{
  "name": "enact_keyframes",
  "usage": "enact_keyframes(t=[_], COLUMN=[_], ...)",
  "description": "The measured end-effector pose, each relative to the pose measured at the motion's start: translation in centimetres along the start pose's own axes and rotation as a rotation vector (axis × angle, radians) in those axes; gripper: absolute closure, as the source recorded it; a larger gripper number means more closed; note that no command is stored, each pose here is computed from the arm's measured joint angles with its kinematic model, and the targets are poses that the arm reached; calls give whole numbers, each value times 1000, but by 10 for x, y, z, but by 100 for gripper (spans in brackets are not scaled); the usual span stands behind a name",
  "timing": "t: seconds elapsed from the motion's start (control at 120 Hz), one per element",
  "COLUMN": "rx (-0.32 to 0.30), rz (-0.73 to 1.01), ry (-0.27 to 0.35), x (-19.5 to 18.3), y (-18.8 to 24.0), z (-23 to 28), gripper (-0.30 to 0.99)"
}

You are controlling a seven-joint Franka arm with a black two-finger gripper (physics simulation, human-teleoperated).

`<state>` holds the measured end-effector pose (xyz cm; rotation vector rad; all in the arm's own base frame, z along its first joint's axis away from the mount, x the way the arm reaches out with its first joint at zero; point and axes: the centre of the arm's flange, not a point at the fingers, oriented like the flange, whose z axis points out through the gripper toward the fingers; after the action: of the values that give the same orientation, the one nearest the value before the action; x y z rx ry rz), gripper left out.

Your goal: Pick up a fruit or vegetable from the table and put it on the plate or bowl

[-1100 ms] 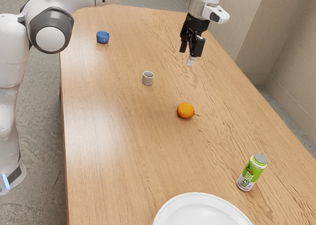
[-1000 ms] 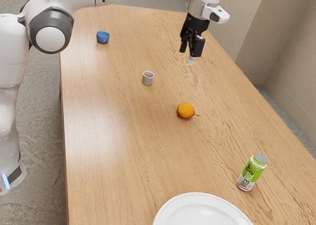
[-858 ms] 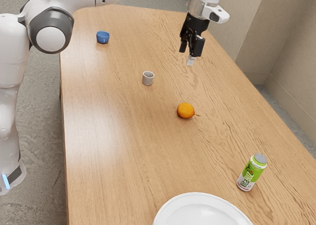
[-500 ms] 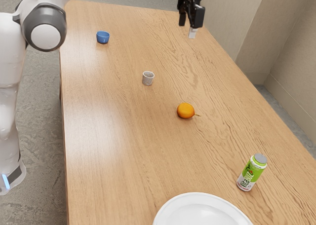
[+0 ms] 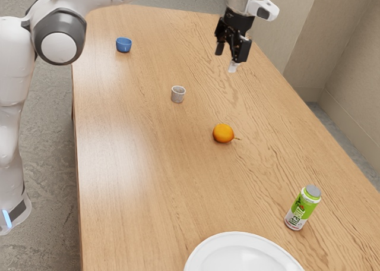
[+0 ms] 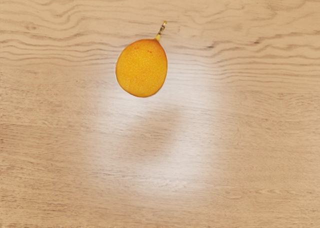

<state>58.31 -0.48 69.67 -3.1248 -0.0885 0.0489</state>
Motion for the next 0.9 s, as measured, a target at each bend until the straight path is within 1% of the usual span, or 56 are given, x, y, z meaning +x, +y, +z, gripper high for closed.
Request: enact_keyframes(t=[0.1, 0.175, 0.258, 0.3, 0.375, 0.45, 0.575, 0.708, 0.8, 0.9], rx=[37, 44, 34, 19, -9, -26, -41, -56, -56, -57], rz=[93, 144, 193, 213, 248, 279, 340, 385, 414, 458], ry=[-6, -10, -52, -52, -45, -23, 0, 4, 8, 5], x=[-3, -9, -22, -30, -29, -20, 9, 30, 40, 51], y=[20, 22, 16, 9, -2, -10, -10, -18, -23, -19], z=[4, 4, 32, 43, 60, 72, 105, 139, 152, 166], gripper=[0, 0, 0, 0, 0, 0, 0, 0, 0, 0])
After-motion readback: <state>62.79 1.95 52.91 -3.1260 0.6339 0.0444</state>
